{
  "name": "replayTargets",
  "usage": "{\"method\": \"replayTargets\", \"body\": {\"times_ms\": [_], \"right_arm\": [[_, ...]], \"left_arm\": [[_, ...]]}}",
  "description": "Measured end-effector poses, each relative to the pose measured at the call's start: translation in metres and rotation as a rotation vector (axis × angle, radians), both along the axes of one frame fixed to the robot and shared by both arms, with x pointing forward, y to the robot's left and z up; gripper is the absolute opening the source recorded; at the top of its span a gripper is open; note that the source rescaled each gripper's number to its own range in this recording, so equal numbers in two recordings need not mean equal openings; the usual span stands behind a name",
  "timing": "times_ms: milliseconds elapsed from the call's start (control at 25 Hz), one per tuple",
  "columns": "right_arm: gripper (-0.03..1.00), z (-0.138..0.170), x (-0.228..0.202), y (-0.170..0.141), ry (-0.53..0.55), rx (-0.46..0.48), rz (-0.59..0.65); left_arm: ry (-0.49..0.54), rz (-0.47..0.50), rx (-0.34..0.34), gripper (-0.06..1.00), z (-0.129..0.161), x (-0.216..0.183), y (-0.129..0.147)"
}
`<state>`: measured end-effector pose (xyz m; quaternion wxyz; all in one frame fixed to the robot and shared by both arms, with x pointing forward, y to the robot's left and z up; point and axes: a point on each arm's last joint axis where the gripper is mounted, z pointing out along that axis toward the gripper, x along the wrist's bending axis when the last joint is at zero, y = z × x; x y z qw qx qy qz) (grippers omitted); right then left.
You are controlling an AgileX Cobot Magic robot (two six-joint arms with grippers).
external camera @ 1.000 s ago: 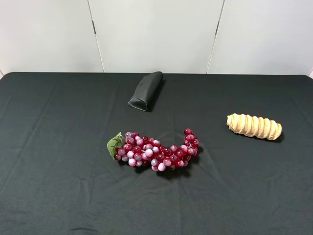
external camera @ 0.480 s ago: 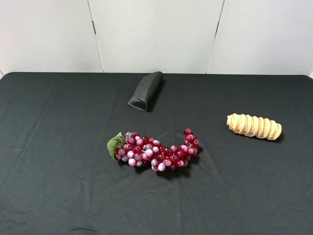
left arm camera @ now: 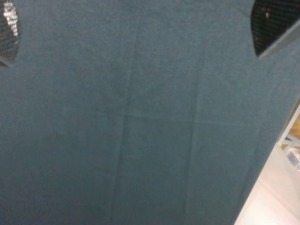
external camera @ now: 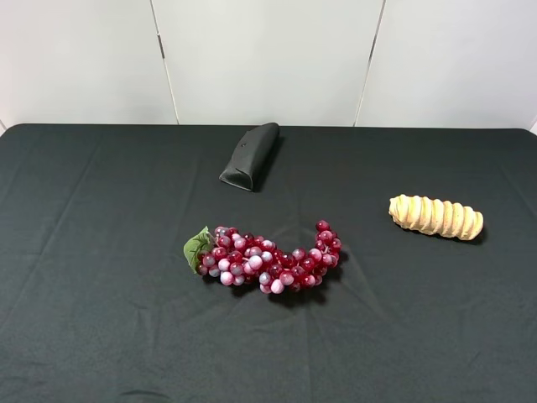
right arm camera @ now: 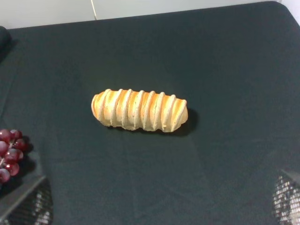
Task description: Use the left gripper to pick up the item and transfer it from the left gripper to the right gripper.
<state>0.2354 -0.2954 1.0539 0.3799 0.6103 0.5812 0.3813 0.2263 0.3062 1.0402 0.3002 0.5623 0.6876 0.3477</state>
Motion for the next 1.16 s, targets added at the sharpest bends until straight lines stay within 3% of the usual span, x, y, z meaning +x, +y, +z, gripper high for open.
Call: {"method": "replayTargets", "body": {"times_ms": [1160], "right_arm": [[1.00, 0.0000, 0.0000, 0.0000, 0.000, 0.000, 0.000]], "left_arm": [[0.000, -0.001, -0.001, 0.98, 0.0000, 0.0000, -0.0001]]}}
